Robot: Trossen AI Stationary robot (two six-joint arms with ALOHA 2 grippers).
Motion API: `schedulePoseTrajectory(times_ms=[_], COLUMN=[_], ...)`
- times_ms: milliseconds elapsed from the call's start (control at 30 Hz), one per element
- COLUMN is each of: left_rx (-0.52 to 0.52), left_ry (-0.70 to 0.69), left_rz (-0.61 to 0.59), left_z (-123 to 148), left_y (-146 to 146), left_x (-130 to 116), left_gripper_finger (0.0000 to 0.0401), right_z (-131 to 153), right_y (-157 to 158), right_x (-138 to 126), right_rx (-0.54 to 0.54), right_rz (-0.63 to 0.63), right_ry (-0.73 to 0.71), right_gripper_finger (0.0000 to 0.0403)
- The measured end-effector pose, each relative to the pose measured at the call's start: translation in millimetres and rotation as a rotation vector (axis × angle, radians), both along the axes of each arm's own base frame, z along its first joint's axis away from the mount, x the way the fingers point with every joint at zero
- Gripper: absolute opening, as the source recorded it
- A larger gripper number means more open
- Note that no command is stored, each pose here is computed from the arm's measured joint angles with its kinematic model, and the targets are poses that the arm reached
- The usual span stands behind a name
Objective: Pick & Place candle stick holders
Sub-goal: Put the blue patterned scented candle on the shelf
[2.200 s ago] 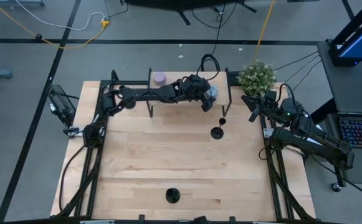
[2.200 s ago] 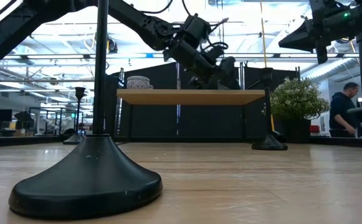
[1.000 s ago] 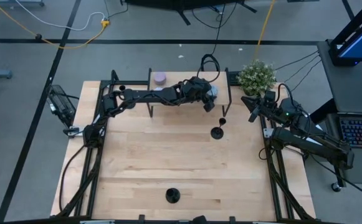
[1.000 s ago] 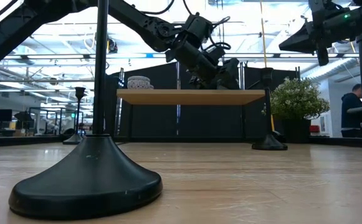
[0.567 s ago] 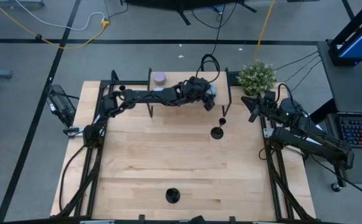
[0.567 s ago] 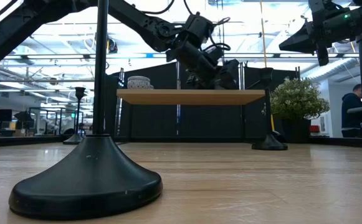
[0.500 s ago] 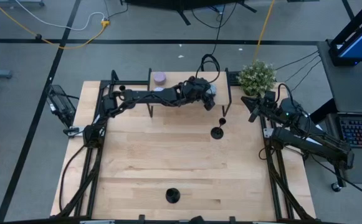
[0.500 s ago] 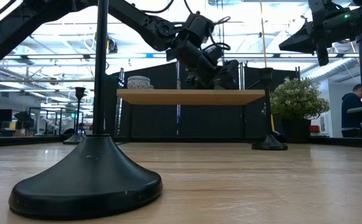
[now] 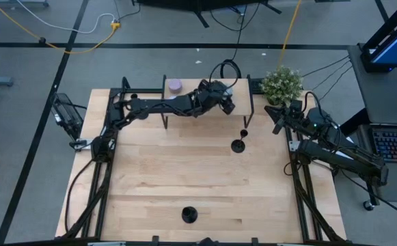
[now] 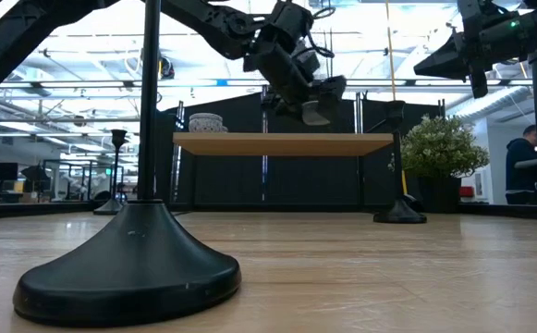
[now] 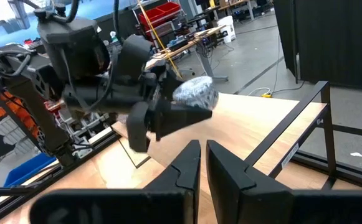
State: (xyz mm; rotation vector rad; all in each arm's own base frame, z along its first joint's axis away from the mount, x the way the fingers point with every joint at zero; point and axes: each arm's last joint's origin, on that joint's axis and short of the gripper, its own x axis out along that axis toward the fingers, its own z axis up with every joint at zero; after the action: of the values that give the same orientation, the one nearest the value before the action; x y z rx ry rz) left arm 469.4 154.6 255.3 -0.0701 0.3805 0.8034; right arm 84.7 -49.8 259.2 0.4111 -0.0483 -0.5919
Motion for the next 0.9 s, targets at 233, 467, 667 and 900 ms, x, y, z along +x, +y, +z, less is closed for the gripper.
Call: schedulePoseTrajectory(times_ms=[233,467,667,900], left_rx=[-0.084,-0.142,-0.16,-0.176], left_ry=[0.056,0.153,0.23,0.29], left_rz=[0.13,0.22,0.362,0.447], left_z=[5,2,-1,-6], left_y=[-3,-20,-32,-37], left_x=[-16,-28,-43,-53], left_gripper_finger=[0.0293,0.03,0.0306,0.0295], right_z=[0,0,0,0], right_y=[0,0,0,0], right_x=[0,0,0,0], right_rx=[-0.005,-0.004,-0.004,-0.015], right_rz=[-0.001,-0.001,-0.001,0.0], right_ry=[0.004,0.007,0.007,0.015], right_gripper_finger=[0.0018,0.0018,0.0018,0.0018])
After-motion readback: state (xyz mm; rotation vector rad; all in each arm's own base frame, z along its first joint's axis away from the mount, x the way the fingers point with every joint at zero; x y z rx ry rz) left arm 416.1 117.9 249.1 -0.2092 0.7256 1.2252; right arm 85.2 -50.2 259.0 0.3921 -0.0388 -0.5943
